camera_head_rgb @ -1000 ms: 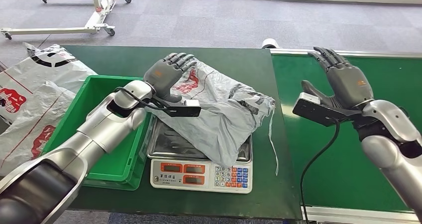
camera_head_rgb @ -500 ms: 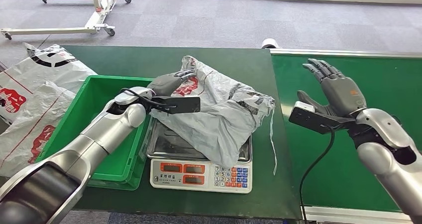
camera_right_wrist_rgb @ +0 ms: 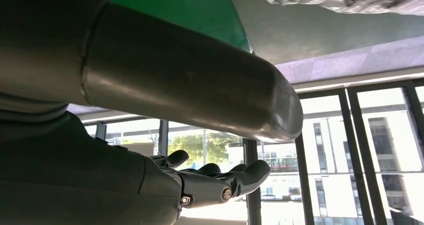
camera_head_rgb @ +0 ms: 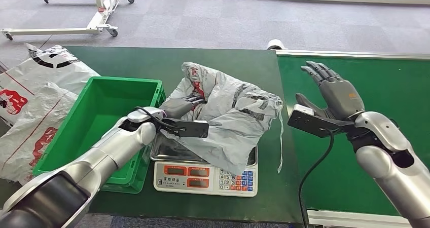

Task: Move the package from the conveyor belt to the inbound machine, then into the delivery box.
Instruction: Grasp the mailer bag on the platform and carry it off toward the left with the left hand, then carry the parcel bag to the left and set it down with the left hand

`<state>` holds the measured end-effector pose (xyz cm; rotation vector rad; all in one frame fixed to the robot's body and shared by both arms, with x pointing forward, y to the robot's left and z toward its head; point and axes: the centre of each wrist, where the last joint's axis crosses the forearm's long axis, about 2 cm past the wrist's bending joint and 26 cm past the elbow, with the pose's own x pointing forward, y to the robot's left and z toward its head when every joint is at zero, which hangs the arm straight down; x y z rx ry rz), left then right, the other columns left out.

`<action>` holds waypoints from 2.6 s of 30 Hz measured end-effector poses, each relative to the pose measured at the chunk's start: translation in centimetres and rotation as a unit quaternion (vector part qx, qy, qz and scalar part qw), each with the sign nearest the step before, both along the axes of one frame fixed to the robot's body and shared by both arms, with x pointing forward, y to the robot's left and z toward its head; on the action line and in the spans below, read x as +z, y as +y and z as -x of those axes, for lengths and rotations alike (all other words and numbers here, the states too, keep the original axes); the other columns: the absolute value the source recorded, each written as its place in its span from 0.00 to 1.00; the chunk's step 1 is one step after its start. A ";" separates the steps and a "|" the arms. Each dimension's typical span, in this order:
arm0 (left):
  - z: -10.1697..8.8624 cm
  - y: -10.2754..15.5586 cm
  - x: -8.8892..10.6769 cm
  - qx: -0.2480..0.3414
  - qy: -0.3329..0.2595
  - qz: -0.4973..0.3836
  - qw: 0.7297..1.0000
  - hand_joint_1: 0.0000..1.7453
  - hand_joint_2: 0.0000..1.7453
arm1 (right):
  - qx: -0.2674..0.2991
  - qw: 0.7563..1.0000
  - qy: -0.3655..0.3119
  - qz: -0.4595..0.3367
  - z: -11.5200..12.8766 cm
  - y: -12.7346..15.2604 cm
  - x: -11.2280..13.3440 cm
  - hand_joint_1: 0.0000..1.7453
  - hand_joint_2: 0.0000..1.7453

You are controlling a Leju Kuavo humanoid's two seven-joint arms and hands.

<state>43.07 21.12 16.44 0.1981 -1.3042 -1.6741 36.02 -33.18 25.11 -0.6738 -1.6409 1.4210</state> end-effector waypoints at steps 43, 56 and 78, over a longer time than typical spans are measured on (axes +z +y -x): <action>-3.8 6.4 11.4 0.040 -0.202 -0.113 0.972 1.00 1.00 | -0.032 0.999 -0.004 -0.026 3.9 -4.1 -2.9 0.00 0.00; -2.8 18.7 24.1 0.149 -0.271 -0.143 0.940 1.00 1.00 | -0.060 0.998 -0.001 -0.013 5.0 -6.1 -3.4 0.00 0.00; 19.0 35.8 11.1 0.200 -0.034 -0.209 0.957 0.35 0.50 | -0.105 0.994 0.008 -0.010 10.5 -7.9 -5.2 0.00 0.00</action>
